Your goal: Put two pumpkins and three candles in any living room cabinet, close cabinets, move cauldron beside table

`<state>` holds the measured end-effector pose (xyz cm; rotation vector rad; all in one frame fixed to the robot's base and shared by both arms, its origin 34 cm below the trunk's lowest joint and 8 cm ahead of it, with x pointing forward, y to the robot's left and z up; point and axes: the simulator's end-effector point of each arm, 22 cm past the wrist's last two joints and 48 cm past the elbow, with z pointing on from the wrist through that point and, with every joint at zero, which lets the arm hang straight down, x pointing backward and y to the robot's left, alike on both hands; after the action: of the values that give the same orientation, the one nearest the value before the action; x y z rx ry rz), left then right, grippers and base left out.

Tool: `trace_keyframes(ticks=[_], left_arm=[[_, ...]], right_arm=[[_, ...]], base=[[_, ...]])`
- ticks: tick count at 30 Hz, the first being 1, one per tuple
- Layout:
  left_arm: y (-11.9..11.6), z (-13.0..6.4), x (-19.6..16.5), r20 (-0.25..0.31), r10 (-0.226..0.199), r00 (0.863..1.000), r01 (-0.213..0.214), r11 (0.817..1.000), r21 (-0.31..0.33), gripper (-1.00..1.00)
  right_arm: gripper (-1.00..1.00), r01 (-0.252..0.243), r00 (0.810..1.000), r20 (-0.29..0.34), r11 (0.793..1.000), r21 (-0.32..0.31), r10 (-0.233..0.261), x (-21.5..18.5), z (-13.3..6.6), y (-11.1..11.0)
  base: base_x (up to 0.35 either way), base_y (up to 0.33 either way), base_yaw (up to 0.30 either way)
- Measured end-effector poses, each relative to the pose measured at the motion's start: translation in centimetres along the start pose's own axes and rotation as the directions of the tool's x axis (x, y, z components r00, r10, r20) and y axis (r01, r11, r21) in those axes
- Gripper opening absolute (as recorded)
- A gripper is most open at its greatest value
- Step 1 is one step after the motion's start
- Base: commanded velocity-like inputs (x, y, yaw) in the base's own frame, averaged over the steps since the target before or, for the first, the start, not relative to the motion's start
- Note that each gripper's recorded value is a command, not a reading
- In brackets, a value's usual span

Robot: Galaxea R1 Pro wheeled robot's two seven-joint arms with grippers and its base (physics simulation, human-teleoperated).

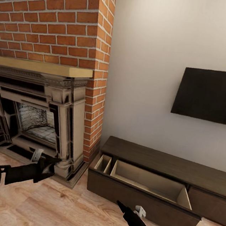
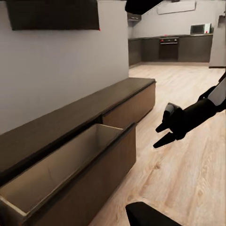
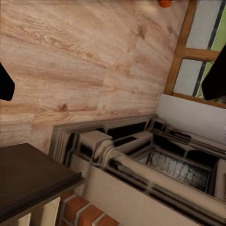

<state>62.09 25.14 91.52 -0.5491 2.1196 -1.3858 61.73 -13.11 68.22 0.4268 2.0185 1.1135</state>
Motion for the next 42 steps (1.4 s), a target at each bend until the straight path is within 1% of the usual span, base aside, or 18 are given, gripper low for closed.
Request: trace_keyframes(ticks=[2,5,8,11,14,17,18,19,21,25,26,27,30,33,35,37,40,42], left_arm=[[0.5,-1.2,-1.3,0.023,-0.005,1.000,0.006,1.000,-0.020,1.00],[0.8,-2.0,-2.1,0.038,-0.014,0.999,0.015,0.999,-0.036,1.00],[1.6,-2.5,-2.6,0.048,-0.035,0.998,0.038,0.998,-0.057,1.00],[3.9,-3.5,-3.4,0.065,-0.082,0.995,0.088,0.991,-0.104,1.00],[7.6,-5.7,-4.7,0.108,-0.135,0.985,0.153,0.972,-0.179,1.00],[12.6,-8.1,-5.0,0.143,-0.178,0.974,0.214,0.931,-0.295,1.00],[14.1,-8.9,-4.9,0.151,-0.183,0.971,0.225,0.914,-0.338,1.00],[14.7,-9.3,-4.9,0.154,-0.185,0.971,0.229,0.906,-0.356,1.00],[17.2,-10.6,-4.7,0.172,-0.178,0.969,0.236,0.870,-0.432,1.00],[20.2,-12.7,-5.8,0.233,-0.106,0.967,0.220,0.809,-0.545,1.00],[21.1,-13.3,-5.8,0.241,-0.093,0.966,0.219,0.790,-0.572,1.00],[21.4,-13.7,-5.8,0.243,-0.089,0.966,0.220,0.780,-0.586,1.00],[24.3,-15.6,-5.1,0.257,-0.080,0.963,0.235,0.714,-0.659,1.00],[26.0,-17.7,-6.4,0.325,-0.012,0.946,0.250,0.664,-0.704,1.00],[26.5,-18.8,-7.3,0.362,0.036,0.932,0.256,0.640,-0.724,1.00],[27.2,-19.2,-7.1,0.381,0.050,0.923,0.270,0.621,-0.736,1.00],[27.5,-18.4,-6.5,0.407,0.054,0.912,0.289,0.618,-0.731,1.00],[27.7,-18.3,-6.7,0.443,0.073,0.894,0.309,0.615,-0.725,1.00]], right_arm=[[1.00,0.003,1.000,-0.001,1.000,0.001,-0.003,-0.2,-0.1,0.3],[1.00,0.008,1.000,0.004,1.000,0.014,-0.008,-0.6,-0.3,0.5],[1.00,0.028,0.999,0.021,0.998,0.059,-0.029,-1.3,-0.5,0.0],[1.00,0.039,0.999,0.030,0.995,0.094,-0.042,-1.8,-0.7,-0.3],[1.00,0.042,0.998,0.033,0.994,0.102,-0.045,-2.2,-0.9,0.0],[1.00,0.046,0.998,0.037,0.993,0.105,-0.050,-2.5,-1.0,0.4],[1.00,0.051,0.998,0.042,0.992,0.115,-0.057,-2.7,-1.0,0.4],[1.00,0.055,0.997,0.045,0.991,0.122,-0.061,-2.8,-1.1,0.4],[1.00,0.069,0.996,0.053,0.985,0.158,-0.078,-3.2,-1.3,0.0],[1.00,0.145,0.989,-0.009,0.965,0.220,-0.147,-2.1,-1.2,-0.4],[1.00,0.160,0.987,-0.023,0.958,0.240,-0.159,-1.9,-1.2,-0.5],[1.00,0.165,0.986,-0.028,0.954,0.252,-0.163,-1.8,-1.3,-0.5],[1.00,0.185,0.983,-0.045,0.925,0.333,-0.180,-1.9,-1.7,-1.7],[1.00,0.191,0.981,-0.049,0.898,0.396,-0.187,-2.4,-2.4,-2.6],[1.00,0.193,0.981,-0.048,0.890,0.414,-0.190,-2.6,-2.7,-2.7],[1.00,0.191,0.981,-0.045,0.887,0.421,-0.191,-2.9,-2.9,-2.5],[1.00,0.187,0.981,-0.039,0.885,0.426,-0.189,-3.2,-3.1,-2.2],[1.00,0.185,0.982,-0.037,0.885,0.426,-0.188,-3.4,-3.2,-1.9]], base=[[0.000,0.000,0.233],[0.000,0.000,0.233],[0.000,0.000,0.233],[0.000,0.000,0.232],[0.000,0.000,0.230],[0.000,0.000,0.228],[0.000,0.000,0.228],[0.000,0.000,0.228],[0.000,0.000,0.228],[0.000,0.000,0.227],[0.000,0.000,0.227],[0.000,0.000,0.227],[0.000,0.000,0.226],[0.000,0.000,0.226],[0.000,0.000,0.225],[0.000,0.000,0.212],[0.000,0.000,0.140],[0.000,0.000,0.142]])
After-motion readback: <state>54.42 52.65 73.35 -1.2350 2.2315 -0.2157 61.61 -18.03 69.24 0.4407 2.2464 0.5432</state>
